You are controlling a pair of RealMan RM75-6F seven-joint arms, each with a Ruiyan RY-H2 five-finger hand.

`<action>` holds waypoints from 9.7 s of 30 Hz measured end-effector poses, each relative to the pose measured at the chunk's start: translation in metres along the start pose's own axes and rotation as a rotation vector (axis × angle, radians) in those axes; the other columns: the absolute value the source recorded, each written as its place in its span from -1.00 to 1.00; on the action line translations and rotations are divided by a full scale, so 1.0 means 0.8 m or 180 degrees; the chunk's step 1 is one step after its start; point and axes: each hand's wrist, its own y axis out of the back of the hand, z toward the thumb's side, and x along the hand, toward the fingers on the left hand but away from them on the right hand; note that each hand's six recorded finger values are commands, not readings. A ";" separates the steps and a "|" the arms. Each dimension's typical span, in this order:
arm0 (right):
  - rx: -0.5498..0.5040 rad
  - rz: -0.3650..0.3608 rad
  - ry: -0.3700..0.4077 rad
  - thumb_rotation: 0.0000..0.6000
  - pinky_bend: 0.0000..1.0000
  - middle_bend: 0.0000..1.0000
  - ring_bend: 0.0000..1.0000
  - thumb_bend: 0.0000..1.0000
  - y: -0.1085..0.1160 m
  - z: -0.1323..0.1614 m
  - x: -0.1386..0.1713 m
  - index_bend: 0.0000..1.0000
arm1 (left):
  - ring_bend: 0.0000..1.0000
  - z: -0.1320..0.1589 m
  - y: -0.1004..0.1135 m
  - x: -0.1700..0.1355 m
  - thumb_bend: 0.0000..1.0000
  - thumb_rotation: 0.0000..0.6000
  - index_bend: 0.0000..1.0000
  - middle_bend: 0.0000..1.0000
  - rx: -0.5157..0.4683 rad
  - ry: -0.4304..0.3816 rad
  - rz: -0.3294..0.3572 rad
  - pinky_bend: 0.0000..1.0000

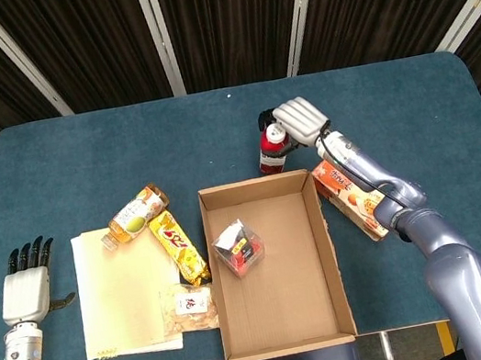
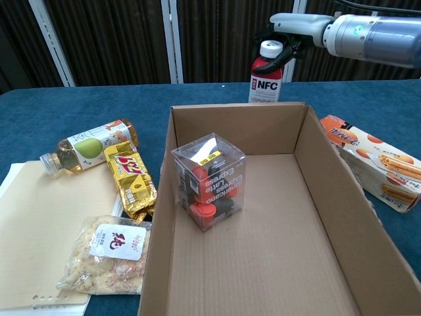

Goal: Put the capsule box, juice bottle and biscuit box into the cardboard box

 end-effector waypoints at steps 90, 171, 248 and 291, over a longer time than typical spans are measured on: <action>0.0413 0.0407 -0.0258 1.00 -0.97 -1.00 -1.00 -1.00 0.098 0.096 0.188 -1.00 | -1.00 0.020 0.023 -0.050 -1.00 0.68 -1.00 -1.00 -0.0230 -0.0512 0.0096 -1.00; 0.0145 0.0527 -0.1434 1.00 -1.00 -1.00 -1.00 -1.00 -0.037 -0.095 0.120 -1.00 | -1.00 0.033 -0.006 -0.029 -1.00 0.69 -1.00 -1.00 -0.0048 -0.0492 -0.0124 -1.00; -0.0199 0.0920 -0.1628 1.00 -0.07 -0.86 -0.61 -0.93 -0.105 -0.110 0.157 -0.76 | -1.00 0.035 -0.012 -0.036 -1.00 0.68 -1.00 -1.00 -0.0016 -0.0574 -0.0165 -1.00; 0.0472 0.0160 -0.1194 1.00 1.00 0.17 0.55 -0.35 0.029 -0.032 0.131 0.46 | -1.00 0.030 0.002 -0.042 -1.00 0.68 -1.00 -1.00 -0.0094 -0.0563 -0.0057 -1.00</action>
